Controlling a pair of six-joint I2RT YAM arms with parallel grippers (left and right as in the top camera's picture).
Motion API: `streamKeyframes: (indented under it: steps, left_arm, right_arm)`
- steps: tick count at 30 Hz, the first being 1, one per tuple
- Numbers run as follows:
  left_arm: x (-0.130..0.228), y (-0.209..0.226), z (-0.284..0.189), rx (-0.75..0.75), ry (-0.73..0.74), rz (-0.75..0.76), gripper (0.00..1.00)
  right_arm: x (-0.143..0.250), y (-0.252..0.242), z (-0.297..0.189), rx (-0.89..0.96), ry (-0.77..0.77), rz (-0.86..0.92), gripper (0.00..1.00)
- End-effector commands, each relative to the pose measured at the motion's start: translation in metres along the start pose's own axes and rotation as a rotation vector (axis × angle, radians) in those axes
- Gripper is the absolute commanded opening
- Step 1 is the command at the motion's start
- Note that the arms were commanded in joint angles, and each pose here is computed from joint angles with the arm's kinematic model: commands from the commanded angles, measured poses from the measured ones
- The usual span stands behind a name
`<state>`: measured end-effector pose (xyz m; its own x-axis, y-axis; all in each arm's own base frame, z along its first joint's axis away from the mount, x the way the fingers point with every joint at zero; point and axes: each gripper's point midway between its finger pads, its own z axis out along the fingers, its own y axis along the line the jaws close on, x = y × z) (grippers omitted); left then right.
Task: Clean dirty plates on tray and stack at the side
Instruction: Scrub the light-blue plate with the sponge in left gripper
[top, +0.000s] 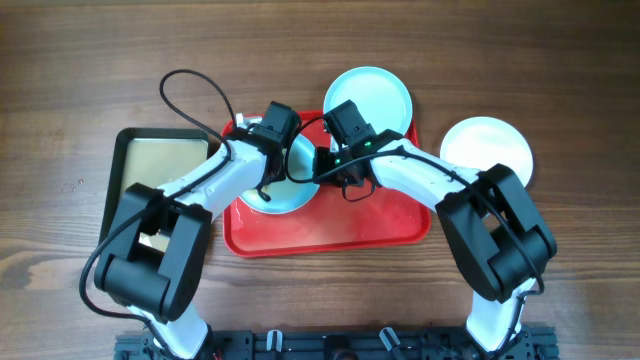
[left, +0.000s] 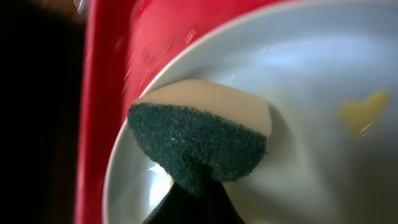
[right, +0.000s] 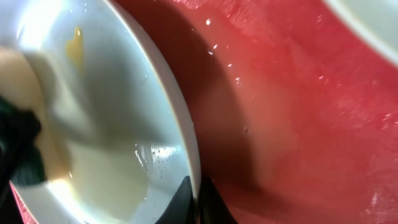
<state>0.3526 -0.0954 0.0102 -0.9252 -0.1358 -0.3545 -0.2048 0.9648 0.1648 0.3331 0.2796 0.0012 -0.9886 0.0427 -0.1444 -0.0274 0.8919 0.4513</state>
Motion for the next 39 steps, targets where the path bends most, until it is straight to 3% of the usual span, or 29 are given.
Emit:
streamKeyframes:
  steps: [1, 5, 7, 13, 17, 20, 25, 29, 34, 35, 39]
  left_arm:
    - [-0.003, -0.051, 0.004, 0.265, 0.002, 0.164, 0.04]
    - [0.009, -0.1, -0.018, 0.58, 0.034, 0.307, 0.04]
    - [0.022, -0.107, -0.025, 0.65, 0.08, 0.356, 0.04]
    - [0.085, -0.08, -0.033, 0.656, 0.329, 0.522, 0.04]
    - [0.092, -0.046, -0.021, 0.487, 0.398, 0.485, 0.04]
    - [0.081, 0.002, -0.004, 0.214, 0.406, 0.331, 0.04]
    - [0.052, 0.048, 0.01, -0.072, 0.288, 0.095, 0.04]
    - [0.03, 0.055, 0.015, -0.14, 0.175, -0.015, 0.04]
    - [0.0, 0.021, 0.02, 0.016, 0.066, -0.064, 0.04]
    - [-0.005, 0.0, 0.019, 0.125, 0.066, -0.075, 0.04]
    - [0.009, -0.073, -0.01, 0.583, 0.14, 0.156, 0.04]
  right_arm:
    - [0.011, -0.012, 0.013, 0.036, 0.043, -0.01, 0.04]
    - [0.012, -0.01, 0.013, 0.024, 0.049, -0.011, 0.04]
    - [0.012, -0.01, 0.013, 0.022, 0.049, -0.018, 0.04]
    - [0.012, -0.008, 0.013, 0.014, 0.051, -0.03, 0.04]
    - [0.012, -0.008, 0.013, 0.015, 0.051, -0.034, 0.04]
    - [0.013, -0.009, 0.013, 0.018, 0.056, -0.033, 0.04]
    - [0.014, -0.01, 0.013, 0.021, 0.061, -0.033, 0.04]
    - [0.014, -0.01, 0.013, 0.021, 0.061, -0.034, 0.04]
    - [0.014, -0.01, 0.013, 0.022, 0.062, -0.036, 0.04]
    - [0.014, -0.01, 0.013, 0.02, 0.06, -0.037, 0.04]
    - [0.014, -0.01, 0.013, 0.02, 0.06, -0.037, 0.04]
